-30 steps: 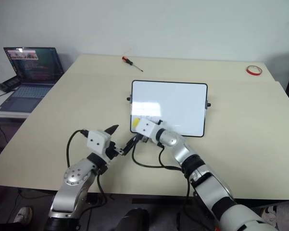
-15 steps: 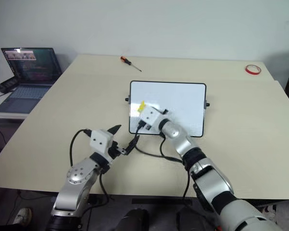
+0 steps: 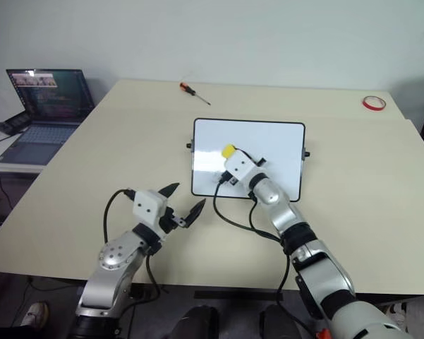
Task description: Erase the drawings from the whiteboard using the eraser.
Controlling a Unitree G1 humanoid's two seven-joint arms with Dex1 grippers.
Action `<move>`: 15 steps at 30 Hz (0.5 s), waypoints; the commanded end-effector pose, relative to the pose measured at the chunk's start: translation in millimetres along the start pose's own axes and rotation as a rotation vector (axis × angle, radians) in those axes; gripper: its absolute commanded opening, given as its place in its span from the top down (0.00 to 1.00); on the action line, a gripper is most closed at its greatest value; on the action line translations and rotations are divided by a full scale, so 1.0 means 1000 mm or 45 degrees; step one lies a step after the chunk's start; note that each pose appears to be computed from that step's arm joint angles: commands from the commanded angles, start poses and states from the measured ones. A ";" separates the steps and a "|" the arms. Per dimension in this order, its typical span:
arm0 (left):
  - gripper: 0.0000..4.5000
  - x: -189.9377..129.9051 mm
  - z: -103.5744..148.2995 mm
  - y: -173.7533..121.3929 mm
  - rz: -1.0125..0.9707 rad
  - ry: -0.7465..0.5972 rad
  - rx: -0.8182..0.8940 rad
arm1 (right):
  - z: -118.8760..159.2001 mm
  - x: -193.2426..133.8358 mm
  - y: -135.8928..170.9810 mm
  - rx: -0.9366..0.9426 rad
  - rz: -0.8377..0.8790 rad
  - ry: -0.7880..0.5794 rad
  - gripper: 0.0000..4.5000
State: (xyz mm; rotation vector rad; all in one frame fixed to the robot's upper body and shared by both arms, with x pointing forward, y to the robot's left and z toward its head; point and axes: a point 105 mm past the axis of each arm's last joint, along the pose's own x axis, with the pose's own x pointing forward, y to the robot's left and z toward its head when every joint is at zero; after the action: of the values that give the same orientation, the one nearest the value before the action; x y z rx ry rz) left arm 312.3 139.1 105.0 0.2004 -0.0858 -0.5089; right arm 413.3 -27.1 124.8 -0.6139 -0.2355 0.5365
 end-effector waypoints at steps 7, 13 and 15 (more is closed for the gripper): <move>0.00 0.007 0.012 -0.002 -0.032 -0.060 0.026 | -0.032 -0.040 0.095 -0.028 0.586 0.154 0.70; 0.00 0.005 0.011 -0.003 -0.032 -0.058 0.025 | -0.022 -0.014 0.043 -0.052 0.241 0.143 0.70; 0.00 0.005 0.011 -0.003 -0.031 -0.059 0.024 | -0.015 -0.005 0.018 -0.078 0.091 0.114 0.70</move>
State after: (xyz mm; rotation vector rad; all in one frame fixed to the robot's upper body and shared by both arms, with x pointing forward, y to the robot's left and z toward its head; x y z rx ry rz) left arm 314.6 133.4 105.1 0.2023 -0.0876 -0.5381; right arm 386.2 7.0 96.2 -0.7098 -0.1734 0.7324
